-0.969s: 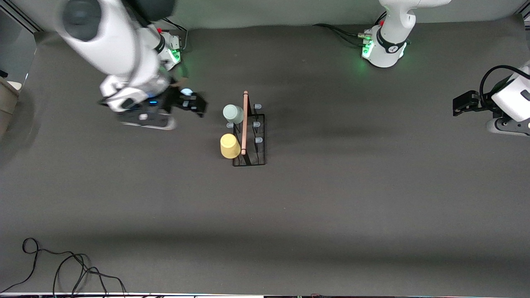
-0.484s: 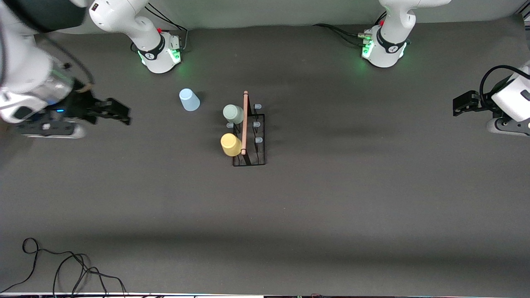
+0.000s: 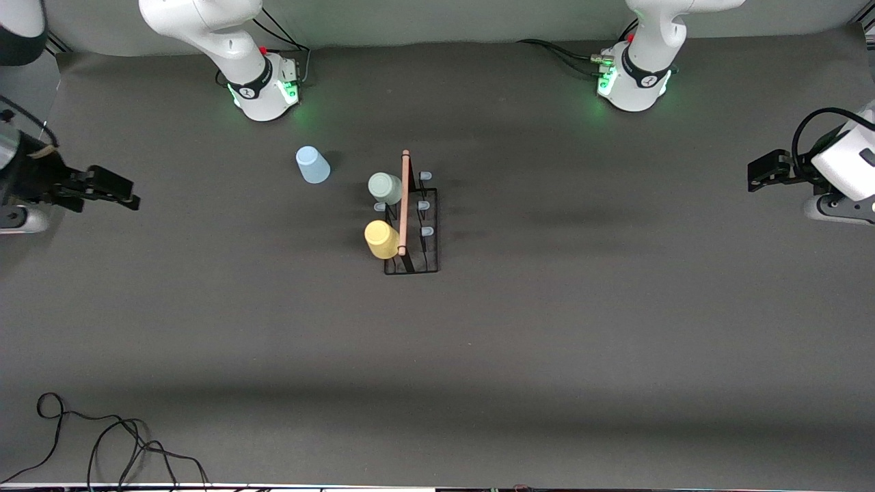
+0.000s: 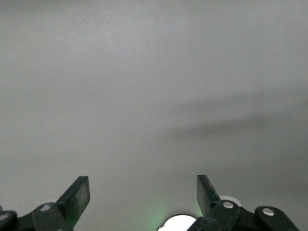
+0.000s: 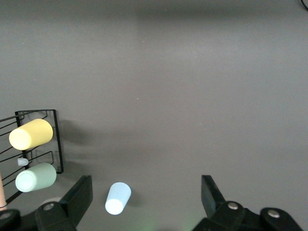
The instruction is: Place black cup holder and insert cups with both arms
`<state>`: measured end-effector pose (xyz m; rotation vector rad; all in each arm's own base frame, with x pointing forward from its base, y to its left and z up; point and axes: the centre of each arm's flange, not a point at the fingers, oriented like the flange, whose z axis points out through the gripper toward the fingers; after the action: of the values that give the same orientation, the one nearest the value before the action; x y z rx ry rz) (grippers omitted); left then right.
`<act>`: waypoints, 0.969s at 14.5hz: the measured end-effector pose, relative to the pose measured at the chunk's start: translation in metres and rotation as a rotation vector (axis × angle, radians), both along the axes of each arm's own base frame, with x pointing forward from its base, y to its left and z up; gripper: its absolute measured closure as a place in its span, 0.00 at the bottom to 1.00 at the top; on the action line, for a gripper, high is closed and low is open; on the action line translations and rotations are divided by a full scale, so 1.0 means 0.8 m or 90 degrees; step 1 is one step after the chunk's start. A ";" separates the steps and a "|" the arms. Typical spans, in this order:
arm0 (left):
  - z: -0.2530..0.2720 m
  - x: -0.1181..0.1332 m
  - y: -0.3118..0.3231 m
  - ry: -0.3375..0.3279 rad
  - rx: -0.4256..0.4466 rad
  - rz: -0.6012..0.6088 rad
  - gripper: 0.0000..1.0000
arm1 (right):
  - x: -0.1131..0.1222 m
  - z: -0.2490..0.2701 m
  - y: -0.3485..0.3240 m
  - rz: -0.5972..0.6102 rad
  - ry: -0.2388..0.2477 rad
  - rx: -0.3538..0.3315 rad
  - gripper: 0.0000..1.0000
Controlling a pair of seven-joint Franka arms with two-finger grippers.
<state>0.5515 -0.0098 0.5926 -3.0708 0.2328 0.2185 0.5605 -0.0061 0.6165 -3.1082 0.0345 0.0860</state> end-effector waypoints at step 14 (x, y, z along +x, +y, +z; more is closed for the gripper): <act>0.000 0.000 0.000 0.000 0.000 0.000 0.00 | 0.006 -0.003 -0.012 0.006 -0.023 -0.029 0.00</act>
<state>0.5515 -0.0098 0.5926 -3.0708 0.2329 0.2185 0.5656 -0.0155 0.6145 -3.1540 0.0220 0.0293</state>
